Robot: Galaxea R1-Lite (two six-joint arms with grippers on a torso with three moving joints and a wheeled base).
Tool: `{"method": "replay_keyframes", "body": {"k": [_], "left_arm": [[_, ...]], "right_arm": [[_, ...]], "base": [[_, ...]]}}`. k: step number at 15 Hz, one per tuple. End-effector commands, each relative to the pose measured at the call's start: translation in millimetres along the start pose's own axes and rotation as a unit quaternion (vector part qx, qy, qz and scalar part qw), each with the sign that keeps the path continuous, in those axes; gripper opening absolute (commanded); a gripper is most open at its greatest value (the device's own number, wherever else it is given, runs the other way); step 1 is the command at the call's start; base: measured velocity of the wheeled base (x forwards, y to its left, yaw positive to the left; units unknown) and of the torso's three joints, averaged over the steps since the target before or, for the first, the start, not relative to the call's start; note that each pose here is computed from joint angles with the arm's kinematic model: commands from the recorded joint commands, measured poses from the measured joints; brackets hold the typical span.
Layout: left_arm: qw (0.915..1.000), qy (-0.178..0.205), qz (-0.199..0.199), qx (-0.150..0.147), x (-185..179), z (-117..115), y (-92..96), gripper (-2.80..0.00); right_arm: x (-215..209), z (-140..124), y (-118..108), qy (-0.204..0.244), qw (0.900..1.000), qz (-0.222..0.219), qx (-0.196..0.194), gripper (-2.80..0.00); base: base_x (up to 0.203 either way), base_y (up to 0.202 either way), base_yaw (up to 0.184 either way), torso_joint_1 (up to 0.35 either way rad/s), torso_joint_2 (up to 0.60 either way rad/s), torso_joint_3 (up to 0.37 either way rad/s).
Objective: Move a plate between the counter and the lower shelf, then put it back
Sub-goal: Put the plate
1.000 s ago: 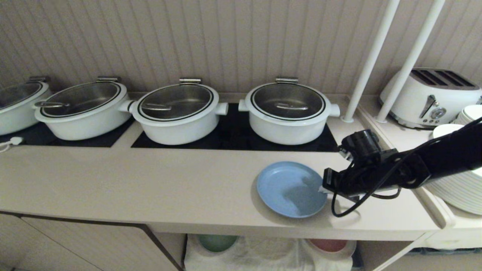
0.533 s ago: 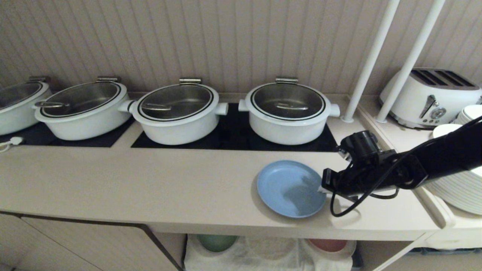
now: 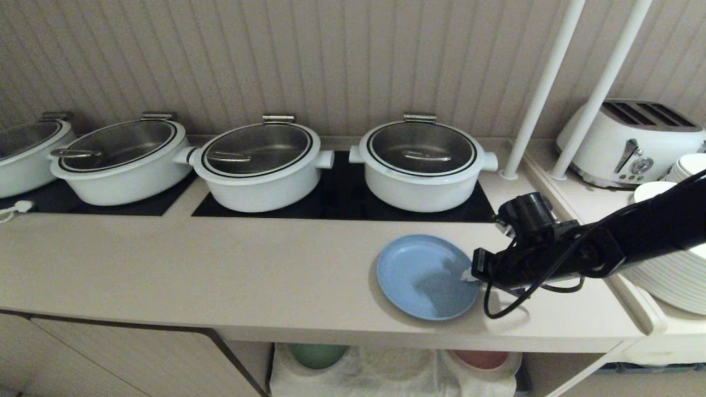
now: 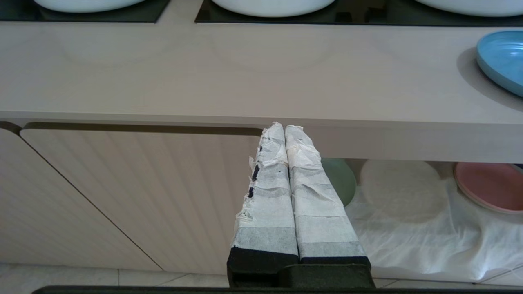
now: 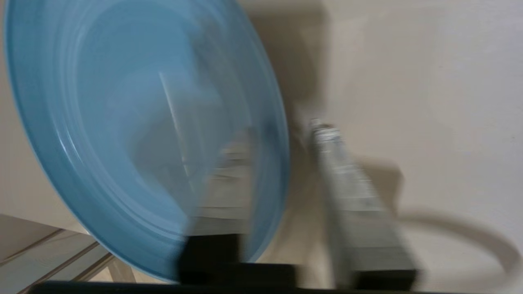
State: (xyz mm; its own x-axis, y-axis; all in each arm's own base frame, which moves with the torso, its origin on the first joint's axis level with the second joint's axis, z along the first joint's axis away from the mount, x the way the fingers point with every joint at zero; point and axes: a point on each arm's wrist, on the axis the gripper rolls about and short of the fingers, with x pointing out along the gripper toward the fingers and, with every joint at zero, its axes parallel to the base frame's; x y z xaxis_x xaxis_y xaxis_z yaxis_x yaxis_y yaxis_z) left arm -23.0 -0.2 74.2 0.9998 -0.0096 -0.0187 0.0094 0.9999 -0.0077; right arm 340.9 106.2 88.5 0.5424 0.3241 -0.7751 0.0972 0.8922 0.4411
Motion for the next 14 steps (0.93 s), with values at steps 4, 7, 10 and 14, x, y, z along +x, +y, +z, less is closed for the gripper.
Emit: {"method": "replay_keyframes", "body": {"k": [4,7,10,14], "left_arm": [[1.0000,0.000,0.000,-0.001,0,0,0.0,-2.80],[1.0000,0.000,0.000,0.000,0,0,0.0,-2.80],[1.0000,0.000,0.000,-0.001,0,0,0.0,-2.80],[1.0000,0.000,0.000,0.000,0,0,0.0,-2.80]], "right_arm": [[-3,1,2,-0.004,1.000,0.004,-0.001,0.00],[-9,2,4,-0.011,1.000,0.009,-0.001,0.00],[-20,2,6,-0.017,1.000,0.014,-0.003,0.00],[-38,1,9,-0.032,0.999,0.024,-0.007,0.00]], "base": [[0.000,0.000,0.000,0.000,0.00,0.000],[0.000,0.000,0.000,0.000,0.00,0.000],[0.000,0.000,0.000,0.000,0.00,0.000],[0.000,0.000,0.000,0.000,0.00,0.000]]}}
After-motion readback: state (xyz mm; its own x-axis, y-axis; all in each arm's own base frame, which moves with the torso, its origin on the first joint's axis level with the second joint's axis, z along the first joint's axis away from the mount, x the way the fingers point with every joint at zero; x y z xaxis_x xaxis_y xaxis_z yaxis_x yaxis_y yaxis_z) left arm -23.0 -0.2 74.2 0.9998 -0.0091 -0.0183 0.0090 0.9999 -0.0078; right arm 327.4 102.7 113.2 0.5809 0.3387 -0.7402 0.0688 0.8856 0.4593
